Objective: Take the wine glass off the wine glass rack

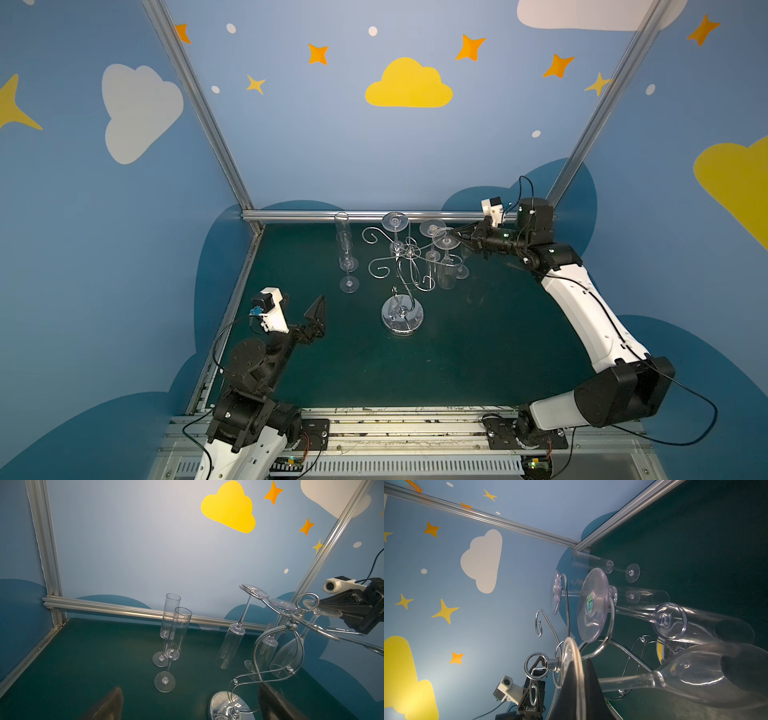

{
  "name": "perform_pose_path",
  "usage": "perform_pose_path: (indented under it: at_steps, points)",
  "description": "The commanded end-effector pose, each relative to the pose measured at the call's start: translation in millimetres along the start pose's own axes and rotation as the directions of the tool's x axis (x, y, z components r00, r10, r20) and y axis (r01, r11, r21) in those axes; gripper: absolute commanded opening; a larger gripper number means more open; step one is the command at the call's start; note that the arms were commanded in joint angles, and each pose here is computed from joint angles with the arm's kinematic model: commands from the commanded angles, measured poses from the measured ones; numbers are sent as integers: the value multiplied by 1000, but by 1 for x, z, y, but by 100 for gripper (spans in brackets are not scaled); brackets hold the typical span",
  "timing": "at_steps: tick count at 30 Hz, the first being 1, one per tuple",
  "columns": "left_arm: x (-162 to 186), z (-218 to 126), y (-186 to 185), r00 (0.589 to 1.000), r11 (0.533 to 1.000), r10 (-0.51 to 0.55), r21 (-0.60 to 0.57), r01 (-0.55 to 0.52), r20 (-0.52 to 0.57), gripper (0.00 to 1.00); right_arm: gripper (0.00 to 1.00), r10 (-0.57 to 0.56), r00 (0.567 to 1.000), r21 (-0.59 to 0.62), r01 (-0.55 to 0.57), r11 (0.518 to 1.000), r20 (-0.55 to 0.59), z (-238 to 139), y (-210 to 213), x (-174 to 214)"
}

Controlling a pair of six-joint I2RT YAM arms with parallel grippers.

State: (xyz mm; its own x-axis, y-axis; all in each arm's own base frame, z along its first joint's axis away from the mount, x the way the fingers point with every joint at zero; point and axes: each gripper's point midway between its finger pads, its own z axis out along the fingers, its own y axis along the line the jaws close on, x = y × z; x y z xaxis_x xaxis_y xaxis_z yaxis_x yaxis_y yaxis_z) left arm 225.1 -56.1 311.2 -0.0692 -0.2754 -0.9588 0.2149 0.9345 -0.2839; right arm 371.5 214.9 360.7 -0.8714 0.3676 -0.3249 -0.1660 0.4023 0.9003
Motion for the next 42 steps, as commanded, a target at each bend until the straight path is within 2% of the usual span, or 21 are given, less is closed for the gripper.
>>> perform_pose_path:
  at_steps: [1,10,18,21,25,29,32,36,38,42]
  points:
    - [0,-1,3,1000,1000,5,-16,-5,1,99,0,-50,998,-4,50,999,40,-12,8,-6]
    - [-5,-3,13,1000,997,-6,-81,7,11,99,0,-56,995,28,54,998,84,-33,0,-10]
    - [-14,-7,17,999,993,-48,-111,50,25,99,0,-115,985,70,107,992,125,-55,1,-11]
    - [-17,-6,9,998,996,-61,-68,62,28,99,0,-170,975,103,156,982,144,-64,3,-10]
    - [-20,-3,-22,999,994,-40,100,39,9,99,0,-266,947,155,239,959,181,-80,13,-10]
    - [-27,1,-36,997,987,-58,148,65,-53,99,0,-365,905,198,325,925,220,-98,29,-10]
    - [-34,5,-53,992,974,-63,212,86,-112,99,0,-455,854,211,411,887,253,-112,46,-8]
    - [-50,7,-80,983,938,-93,317,139,-158,99,0,-606,742,229,561,796,286,-126,71,2]
    - [-57,7,-94,976,907,-115,382,179,-182,98,0,-698,657,228,661,715,285,-130,86,13]
    - [-69,7,-120,955,836,-157,481,264,-252,95,0,-859,436,220,840,496,271,-131,112,46]
